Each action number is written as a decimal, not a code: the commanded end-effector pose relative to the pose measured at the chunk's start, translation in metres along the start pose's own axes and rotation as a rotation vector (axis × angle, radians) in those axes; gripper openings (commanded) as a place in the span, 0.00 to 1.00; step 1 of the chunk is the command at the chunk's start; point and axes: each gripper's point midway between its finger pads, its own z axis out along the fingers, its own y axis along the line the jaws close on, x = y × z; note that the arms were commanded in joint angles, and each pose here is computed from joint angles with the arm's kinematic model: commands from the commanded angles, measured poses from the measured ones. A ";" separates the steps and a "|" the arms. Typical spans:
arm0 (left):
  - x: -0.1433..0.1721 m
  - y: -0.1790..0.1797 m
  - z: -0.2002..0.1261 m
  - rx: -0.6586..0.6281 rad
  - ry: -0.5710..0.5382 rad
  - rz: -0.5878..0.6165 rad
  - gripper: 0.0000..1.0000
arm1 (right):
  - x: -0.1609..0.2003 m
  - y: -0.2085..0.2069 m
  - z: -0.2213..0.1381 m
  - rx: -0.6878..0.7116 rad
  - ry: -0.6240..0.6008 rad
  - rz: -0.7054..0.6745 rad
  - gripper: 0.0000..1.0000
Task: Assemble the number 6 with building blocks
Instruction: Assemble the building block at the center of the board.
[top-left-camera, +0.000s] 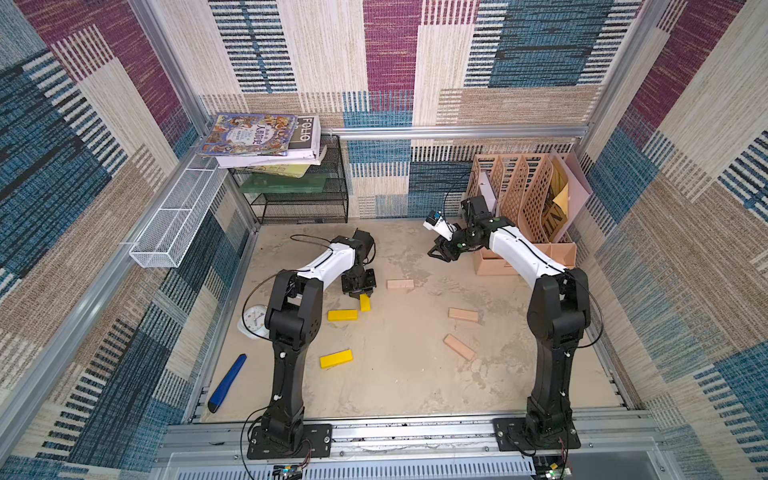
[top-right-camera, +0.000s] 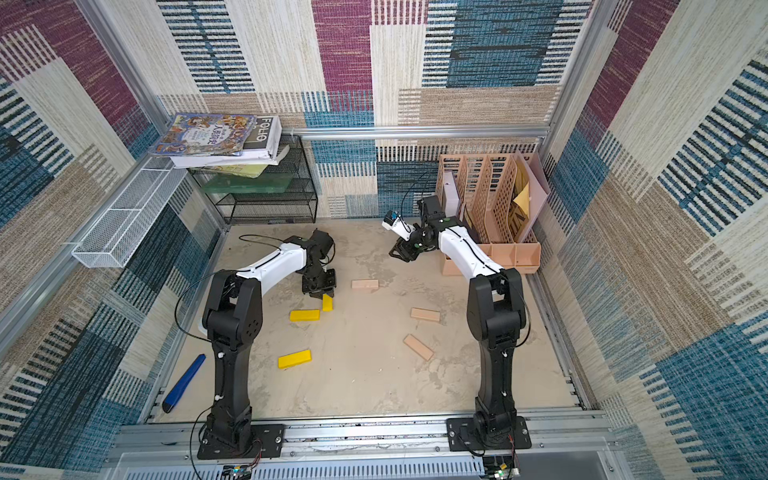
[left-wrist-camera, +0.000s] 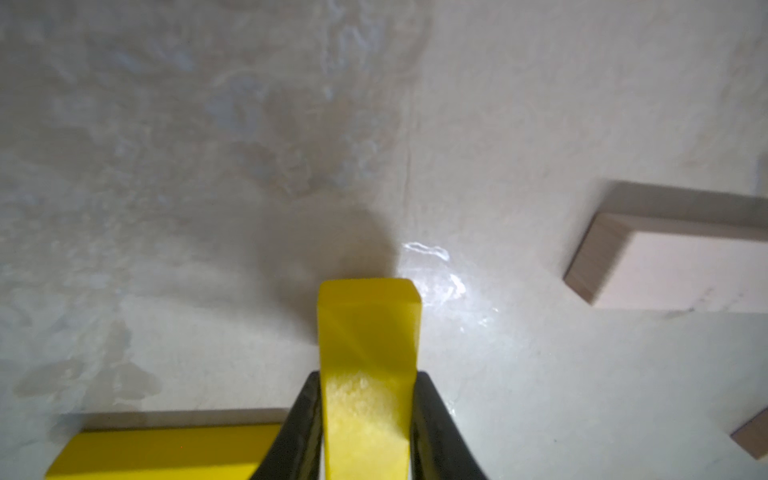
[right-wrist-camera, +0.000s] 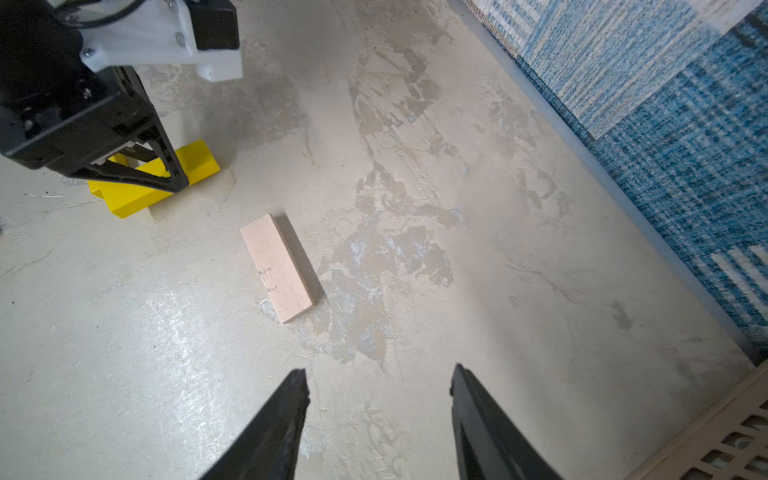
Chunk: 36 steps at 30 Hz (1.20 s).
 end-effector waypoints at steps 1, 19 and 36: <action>0.008 -0.002 0.004 -0.022 0.030 0.022 0.18 | -0.004 0.000 -0.006 0.005 -0.024 -0.009 0.59; -0.007 -0.029 0.017 -0.032 -0.019 0.092 0.18 | 0.006 0.000 -0.017 0.019 -0.036 -0.003 0.58; -0.004 -0.043 0.024 -0.004 -0.022 0.142 0.17 | 0.006 0.001 -0.018 0.024 -0.037 -0.001 0.58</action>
